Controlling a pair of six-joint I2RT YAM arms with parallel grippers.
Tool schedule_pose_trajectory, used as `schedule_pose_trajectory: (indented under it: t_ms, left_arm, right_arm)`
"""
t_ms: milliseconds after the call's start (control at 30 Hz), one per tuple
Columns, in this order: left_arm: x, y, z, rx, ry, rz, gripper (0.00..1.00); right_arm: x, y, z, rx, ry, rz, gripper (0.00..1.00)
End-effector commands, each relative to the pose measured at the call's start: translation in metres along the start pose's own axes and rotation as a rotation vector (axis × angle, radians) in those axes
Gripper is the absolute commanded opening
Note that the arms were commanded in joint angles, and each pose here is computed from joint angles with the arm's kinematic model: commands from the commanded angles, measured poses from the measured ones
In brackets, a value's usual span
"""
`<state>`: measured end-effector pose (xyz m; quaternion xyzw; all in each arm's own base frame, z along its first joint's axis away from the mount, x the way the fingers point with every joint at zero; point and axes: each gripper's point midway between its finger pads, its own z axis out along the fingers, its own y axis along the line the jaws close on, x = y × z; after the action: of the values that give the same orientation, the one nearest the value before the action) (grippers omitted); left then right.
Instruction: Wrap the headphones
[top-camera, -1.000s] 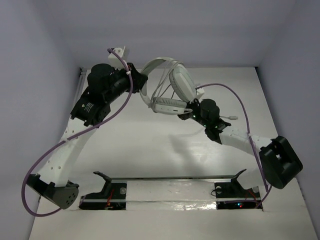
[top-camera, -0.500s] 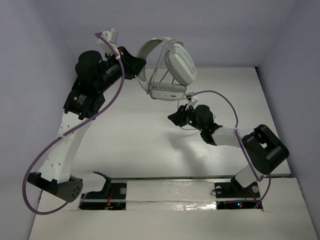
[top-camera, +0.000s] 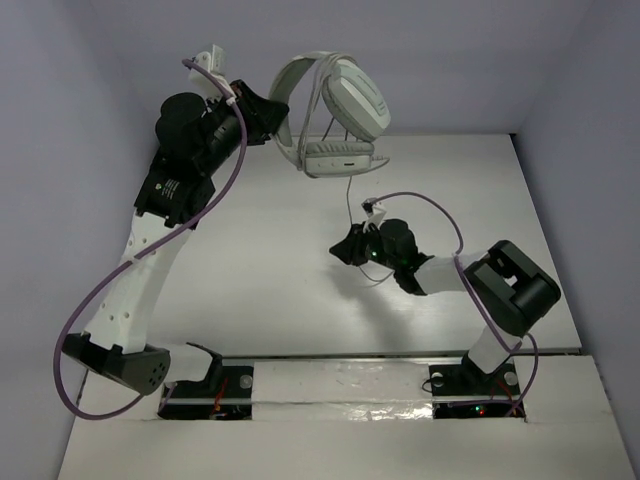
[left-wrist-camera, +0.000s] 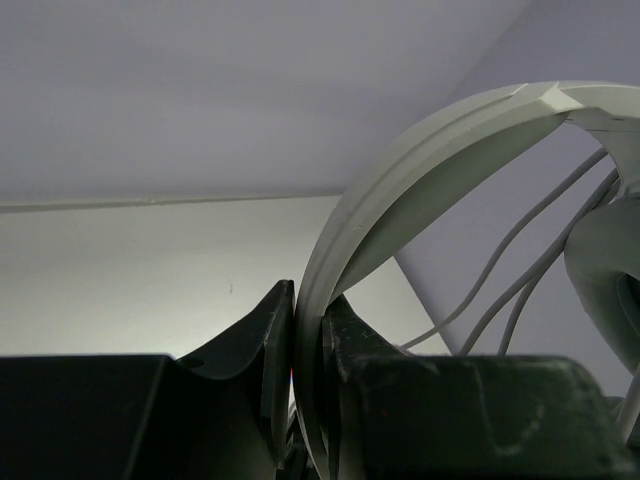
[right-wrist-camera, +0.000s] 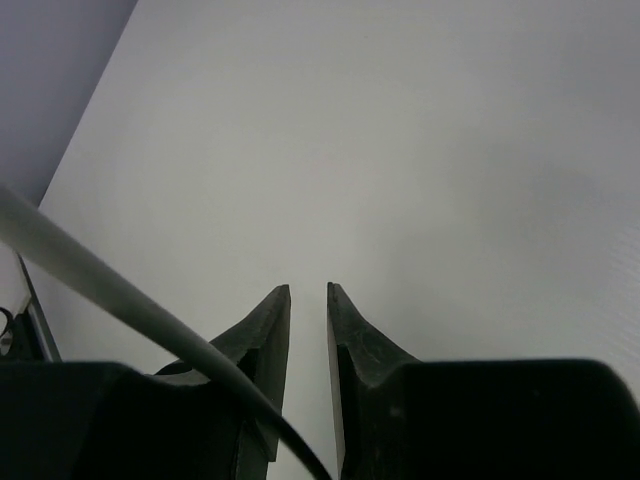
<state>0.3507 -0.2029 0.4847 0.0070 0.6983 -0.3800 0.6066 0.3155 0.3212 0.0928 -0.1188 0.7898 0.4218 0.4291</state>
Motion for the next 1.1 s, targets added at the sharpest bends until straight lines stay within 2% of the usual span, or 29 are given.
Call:
schedule_pose_trajectory:
  t_ms: [0,133,167,200,233,367,567,700,733,767,1067]
  left_arm:
    - [-0.073,-0.027,-0.015,0.057,-0.272,-0.060,0.00]
    - [-0.073,-0.005,-0.006,-0.010,-0.345,-0.124,0.00]
    - [-0.072,0.010,-0.001,-0.066,-0.374,-0.134,0.00]
    - [-0.067,0.020,0.003,-0.101,-0.378,-0.142,0.00]
    - [-0.064,0.029,0.006,-0.133,-0.383,-0.147,0.00]
    - [-0.045,0.080,0.013,-0.317,-0.431,-0.129,0.00]
    - [0.012,0.137,0.026,-0.536,-0.358,-0.028,0.00]
    - [0.058,0.160,0.026,-0.652,-0.281,0.066,0.00]
    - [0.068,0.163,0.026,-0.667,-0.263,0.081,0.00]
    - [0.082,0.170,0.024,-0.691,-0.237,0.098,0.00]
    - [0.189,0.156,0.028,-0.627,-0.015,0.165,0.00]
  right_arm:
    - [0.000,0.025,-0.001,-0.047,-0.030,-0.001,0.27]
    - [0.045,0.063,0.003,-0.054,0.087,-0.047,0.12]
    - [0.053,0.071,0.003,-0.051,0.104,-0.059,0.03]
    - [0.057,0.079,0.003,-0.049,0.110,-0.067,0.00]
    - [0.072,0.096,-0.002,-0.072,0.152,-0.078,0.00]
    - [0.090,0.142,-0.020,-0.125,0.231,-0.102,0.00]
    - [0.086,0.196,-0.047,-0.074,0.312,-0.285,0.00]
    - [0.050,0.213,-0.075,0.002,0.299,-0.380,0.00]
    - [0.049,0.210,-0.085,0.020,0.330,-0.416,0.00]
    - [0.031,0.222,-0.089,0.008,0.301,-0.419,0.00]
    - [-0.080,0.234,-0.138,0.122,0.111,-0.596,0.00]
